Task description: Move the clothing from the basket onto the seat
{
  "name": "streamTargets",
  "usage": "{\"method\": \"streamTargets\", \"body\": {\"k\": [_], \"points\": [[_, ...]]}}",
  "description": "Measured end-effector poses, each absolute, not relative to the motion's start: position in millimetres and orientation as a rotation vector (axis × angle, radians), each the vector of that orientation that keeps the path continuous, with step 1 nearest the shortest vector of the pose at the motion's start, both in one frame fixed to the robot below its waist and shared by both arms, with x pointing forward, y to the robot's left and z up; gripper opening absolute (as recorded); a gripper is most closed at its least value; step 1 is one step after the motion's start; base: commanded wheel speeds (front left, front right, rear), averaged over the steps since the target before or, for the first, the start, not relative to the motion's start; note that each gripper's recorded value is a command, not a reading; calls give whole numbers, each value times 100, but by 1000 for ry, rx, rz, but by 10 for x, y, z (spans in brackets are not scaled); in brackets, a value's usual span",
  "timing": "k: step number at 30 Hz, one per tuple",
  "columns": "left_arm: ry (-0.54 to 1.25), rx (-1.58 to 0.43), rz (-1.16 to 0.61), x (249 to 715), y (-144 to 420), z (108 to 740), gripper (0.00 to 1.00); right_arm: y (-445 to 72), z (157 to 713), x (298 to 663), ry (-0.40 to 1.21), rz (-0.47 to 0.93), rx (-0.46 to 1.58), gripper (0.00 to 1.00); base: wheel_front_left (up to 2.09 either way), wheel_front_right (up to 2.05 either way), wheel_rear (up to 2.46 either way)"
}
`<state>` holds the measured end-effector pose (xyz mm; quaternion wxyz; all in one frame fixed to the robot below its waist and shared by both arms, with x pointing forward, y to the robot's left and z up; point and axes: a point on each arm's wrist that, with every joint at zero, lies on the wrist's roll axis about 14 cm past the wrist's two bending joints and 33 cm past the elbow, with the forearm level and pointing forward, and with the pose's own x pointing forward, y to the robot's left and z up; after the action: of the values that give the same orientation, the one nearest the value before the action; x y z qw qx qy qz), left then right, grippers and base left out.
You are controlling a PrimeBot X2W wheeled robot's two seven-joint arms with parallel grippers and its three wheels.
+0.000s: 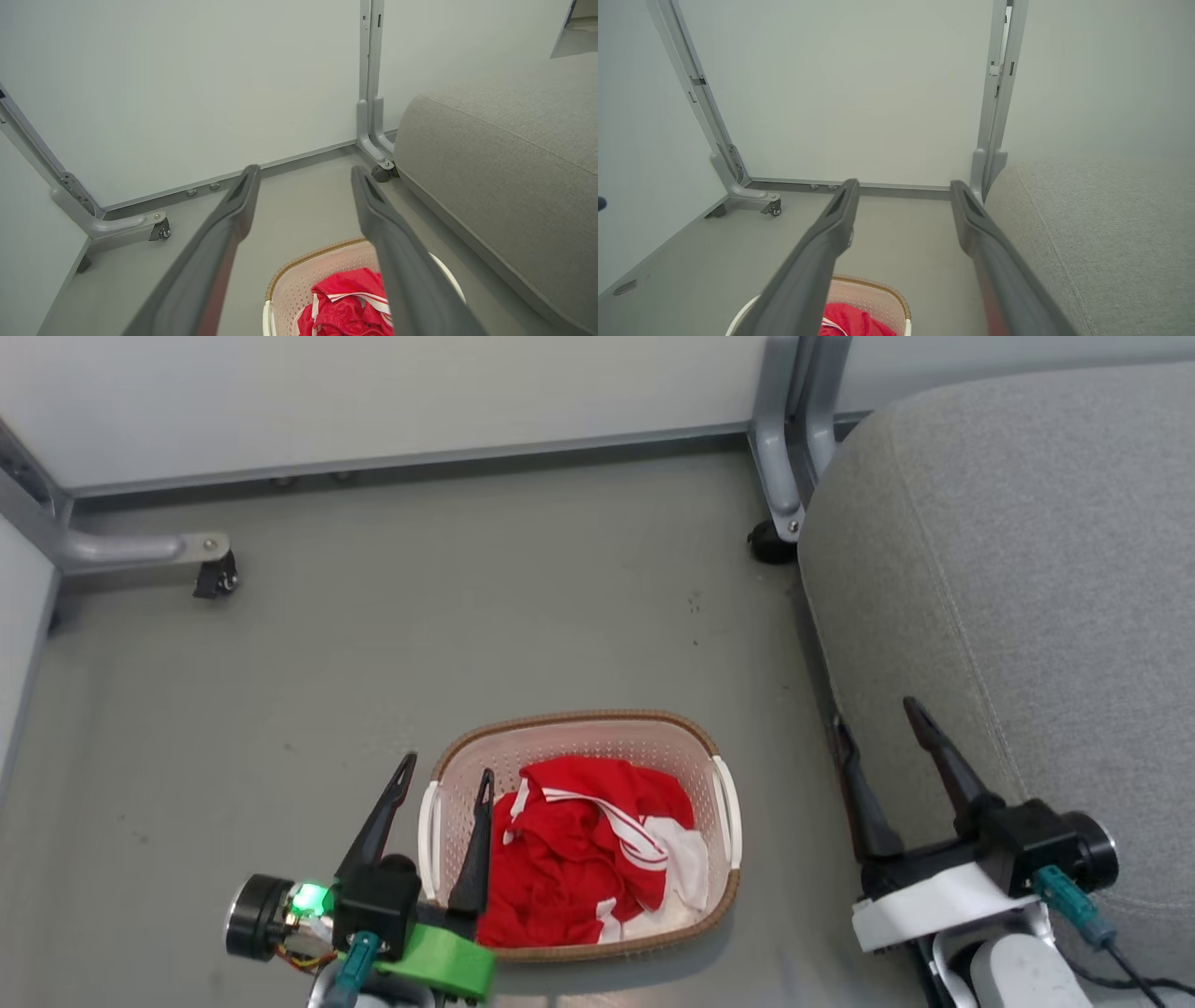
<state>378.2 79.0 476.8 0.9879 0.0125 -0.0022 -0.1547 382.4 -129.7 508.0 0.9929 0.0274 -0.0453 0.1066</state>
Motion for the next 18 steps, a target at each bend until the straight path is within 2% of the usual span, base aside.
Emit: {"method": "streamTargets", "body": {"k": [7,18], "points": [[69,89,-443,4168,532,4403,100,-1526,5012,4249,-96,151,24,100,0,0,0],[279,278,-789,4536,39,3304,100,-1731,4621,4832,-57,105,-19,100,0,0,0]]}}
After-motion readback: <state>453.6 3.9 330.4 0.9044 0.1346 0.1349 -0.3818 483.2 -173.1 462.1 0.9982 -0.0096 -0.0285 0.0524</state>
